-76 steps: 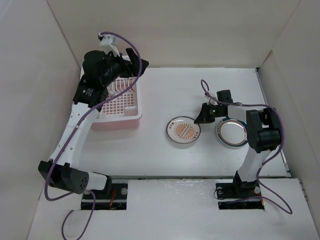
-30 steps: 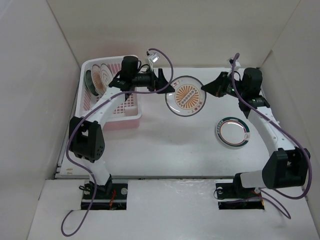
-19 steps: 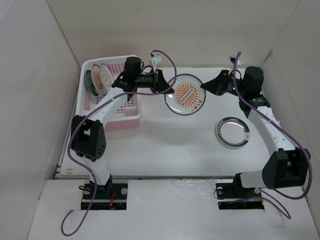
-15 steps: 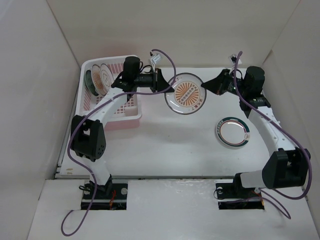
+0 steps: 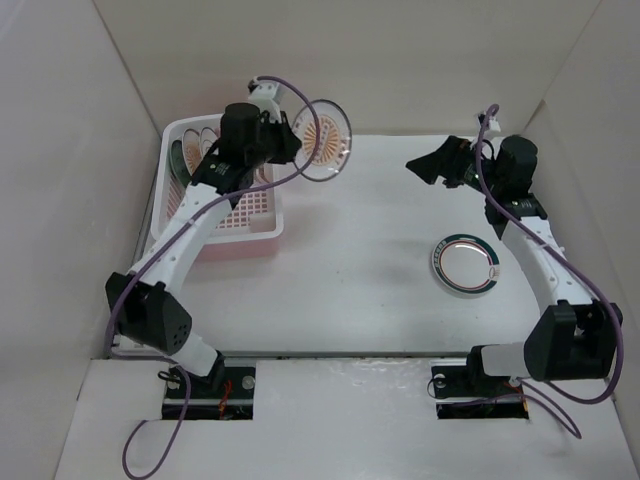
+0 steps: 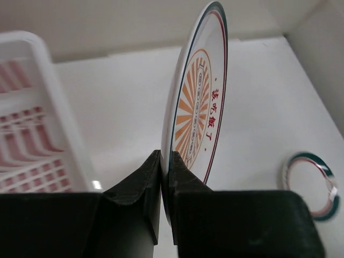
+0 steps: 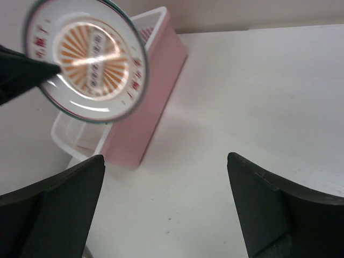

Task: Load the plates into the dish rack

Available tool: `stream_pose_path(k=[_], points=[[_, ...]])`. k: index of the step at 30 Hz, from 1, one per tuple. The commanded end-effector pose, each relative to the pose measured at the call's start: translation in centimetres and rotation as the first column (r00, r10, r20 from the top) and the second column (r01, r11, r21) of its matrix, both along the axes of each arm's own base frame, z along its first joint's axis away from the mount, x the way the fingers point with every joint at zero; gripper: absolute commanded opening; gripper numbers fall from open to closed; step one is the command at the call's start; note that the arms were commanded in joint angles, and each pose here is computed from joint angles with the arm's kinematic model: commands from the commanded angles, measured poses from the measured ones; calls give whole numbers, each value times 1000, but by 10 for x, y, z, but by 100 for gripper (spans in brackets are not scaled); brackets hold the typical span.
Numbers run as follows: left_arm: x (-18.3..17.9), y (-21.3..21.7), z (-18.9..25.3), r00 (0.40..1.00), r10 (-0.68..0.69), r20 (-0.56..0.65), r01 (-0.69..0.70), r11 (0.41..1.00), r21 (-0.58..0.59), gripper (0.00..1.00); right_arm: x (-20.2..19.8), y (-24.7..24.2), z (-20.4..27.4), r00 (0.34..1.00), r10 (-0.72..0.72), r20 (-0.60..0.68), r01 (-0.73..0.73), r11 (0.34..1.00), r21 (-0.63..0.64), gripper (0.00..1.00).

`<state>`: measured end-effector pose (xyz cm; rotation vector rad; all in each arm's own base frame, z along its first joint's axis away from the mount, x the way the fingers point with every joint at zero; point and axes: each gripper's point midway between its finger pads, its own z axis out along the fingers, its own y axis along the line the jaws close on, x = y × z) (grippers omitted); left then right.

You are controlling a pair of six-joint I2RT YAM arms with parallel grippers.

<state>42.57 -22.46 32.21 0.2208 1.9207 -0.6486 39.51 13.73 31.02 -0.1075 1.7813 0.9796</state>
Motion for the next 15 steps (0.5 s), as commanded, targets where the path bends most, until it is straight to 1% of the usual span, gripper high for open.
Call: stream_pose_path(k=[1, 3, 4, 5, 7, 8, 9, 10, 11, 12, 13, 14, 15], points=[[7, 76, 80, 916, 331, 228, -349, 936, 43, 0, 13, -13, -11, 997, -78, -14, 78, 996, -41, 100], [10, 103, 92, 861, 403, 310, -449, 889, 92, 0, 16, -8, -17, 997, -68, -36, 66, 997, -43, 100], [12, 126, 95, 817, 471, 333, -526, 845, 95, 0, 16, -3, -20, 998, -48, -39, 46, 998, -49, 100], [14, 137, 91, 801, 496, 337, -558, 822, 116, 0, 19, -3, -21, 998, -48, -42, 46, 998, -49, 100], [16, 159, 94, 749, 548, 373, -623, 773, 117, 0, 14, 9, -21, 999, -17, -42, 15, 999, -49, 100], [17, 171, 92, 725, 560, 400, -655, 740, 153, 0, 18, 8, -26, 999, -25, -47, 22, 998, -59, 100], [18, 182, 81, 697, 588, 410, -696, 693, 188, 0, 17, 15, -30, 998, -8, -58, 5, 998, -60, 100], [21, 191, 86, 663, 604, 442, -724, 668, 172, 0, 14, 23, -30, 998, 10, -58, -13, 998, -60, 100], [30, 198, 76, 660, 606, 443, -732, 651, 200, 0, 15, 27, -37, 997, 19, -74, -24, 998, -61, 100], [34, 203, 73, 652, 615, 443, -741, 641, 201, 0, 17, 29, -45, 995, 29, -96, -35, 998, -60, 100], [40, 205, 75, 651, 614, 446, -740, 644, 194, 0, 15, 36, -49, 993, 58, -107, -64, 996, -57, 100], [51, 205, 63, 665, 608, 433, -732, 647, 216, 0, 15, 41, -49, 992, 69, -107, -75, 996, -57, 100], [56, 209, 60, 665, 609, 433, -735, 638, 231, 0, 17, 41, -53, 991, 69, -118, -76, 995, -58, 100]])
